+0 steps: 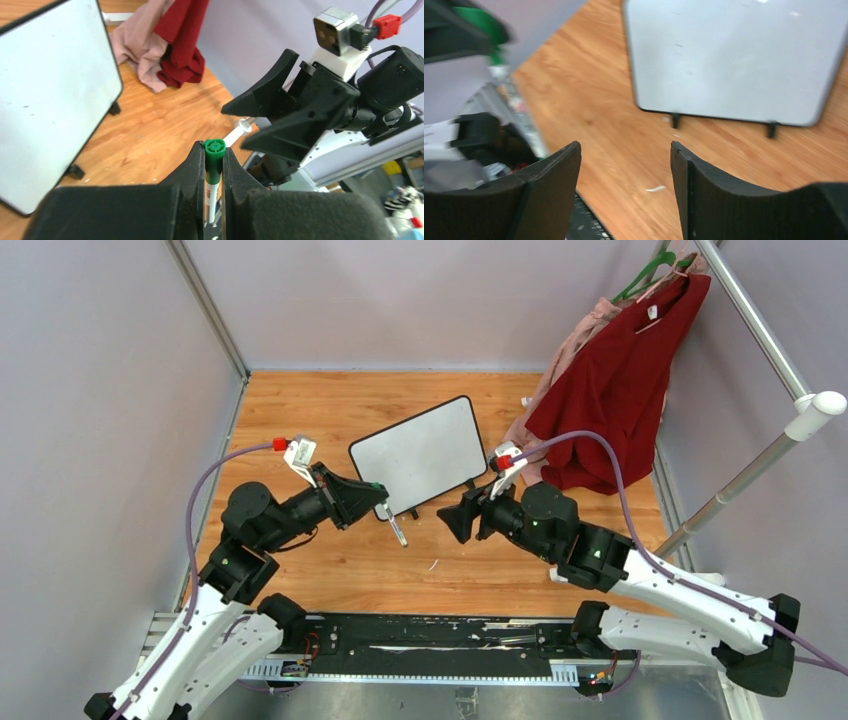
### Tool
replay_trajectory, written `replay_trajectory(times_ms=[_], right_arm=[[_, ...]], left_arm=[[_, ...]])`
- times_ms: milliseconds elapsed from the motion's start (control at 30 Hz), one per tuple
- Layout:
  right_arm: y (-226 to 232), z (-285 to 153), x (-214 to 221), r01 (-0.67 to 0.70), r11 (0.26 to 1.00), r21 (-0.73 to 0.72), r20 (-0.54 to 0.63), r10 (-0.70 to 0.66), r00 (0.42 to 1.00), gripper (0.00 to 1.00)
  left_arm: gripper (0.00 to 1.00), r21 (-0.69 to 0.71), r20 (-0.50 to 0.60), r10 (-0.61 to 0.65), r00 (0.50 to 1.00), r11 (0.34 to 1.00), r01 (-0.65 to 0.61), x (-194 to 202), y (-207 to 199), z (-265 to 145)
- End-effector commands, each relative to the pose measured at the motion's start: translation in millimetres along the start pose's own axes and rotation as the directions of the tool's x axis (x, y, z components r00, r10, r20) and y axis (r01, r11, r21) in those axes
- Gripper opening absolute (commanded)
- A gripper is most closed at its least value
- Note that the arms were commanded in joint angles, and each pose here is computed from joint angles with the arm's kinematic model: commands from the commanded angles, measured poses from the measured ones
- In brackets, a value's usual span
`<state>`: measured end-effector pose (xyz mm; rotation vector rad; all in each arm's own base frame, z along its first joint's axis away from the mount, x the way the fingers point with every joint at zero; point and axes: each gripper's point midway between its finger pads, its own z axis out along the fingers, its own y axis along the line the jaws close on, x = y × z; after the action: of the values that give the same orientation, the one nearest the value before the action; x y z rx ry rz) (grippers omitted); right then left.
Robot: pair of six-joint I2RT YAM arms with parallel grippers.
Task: Write a sentence on the whiteboard
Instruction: Adjust the whiteboard at the center of the board.
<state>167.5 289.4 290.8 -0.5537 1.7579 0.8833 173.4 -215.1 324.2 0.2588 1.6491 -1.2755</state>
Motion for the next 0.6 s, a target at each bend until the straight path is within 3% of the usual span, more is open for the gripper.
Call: replay_trajectory(times_ms=[0, 100, 200, 333, 433, 567], right_arm=[[-83.5, -2.7, 29.5, 0.057, 0.928, 0.369, -0.020, -0.053, 0.998, 0.67], [-108.5, 7.4, 50.7, 0.124, 0.895, 0.428, -0.022, -0.127, 0.992, 0.62], [-137.7, 18.7, 73.5, 0.079, 0.877, 0.474, -0.073, -0.051, 0.996, 0.60], [-175.9, 29.9, 95.4, 0.066, 0.834, 0.547, -0.101, -0.012, 0.995, 0.67], [-188.3, 45.5, 104.6, 0.131, 0.820, 0.557, -0.154, -0.053, 0.987, 0.83], [-209.8, 65.3, 120.9, 0.153, 0.806, 0.572, -0.205, -0.040, 0.978, 0.84]], left_arm=[[0.00, -0.111, 0.009, 0.159, 0.987, 0.981, -0.157, -11.8, 11.1, -15.0], [0.00, -0.166, -0.001, 0.212, 0.977, 0.964, -0.210, -11.9, 21.5, -21.4], [0.00, -0.198, -0.015, 0.239, 0.971, 0.951, -0.237, -7.9, 30.7, -24.7], [0.00, -0.215, -0.039, 0.249, 0.968, 0.944, -0.252, 1.0, 40.2, -26.1], [0.00, -0.226, -0.061, 0.261, 0.963, 0.936, -0.269, 6.9, 46.2, -27.9], [0.00, -0.250, -0.084, 0.286, 0.955, 0.921, -0.298, 10.2, 54.1, -30.3]])
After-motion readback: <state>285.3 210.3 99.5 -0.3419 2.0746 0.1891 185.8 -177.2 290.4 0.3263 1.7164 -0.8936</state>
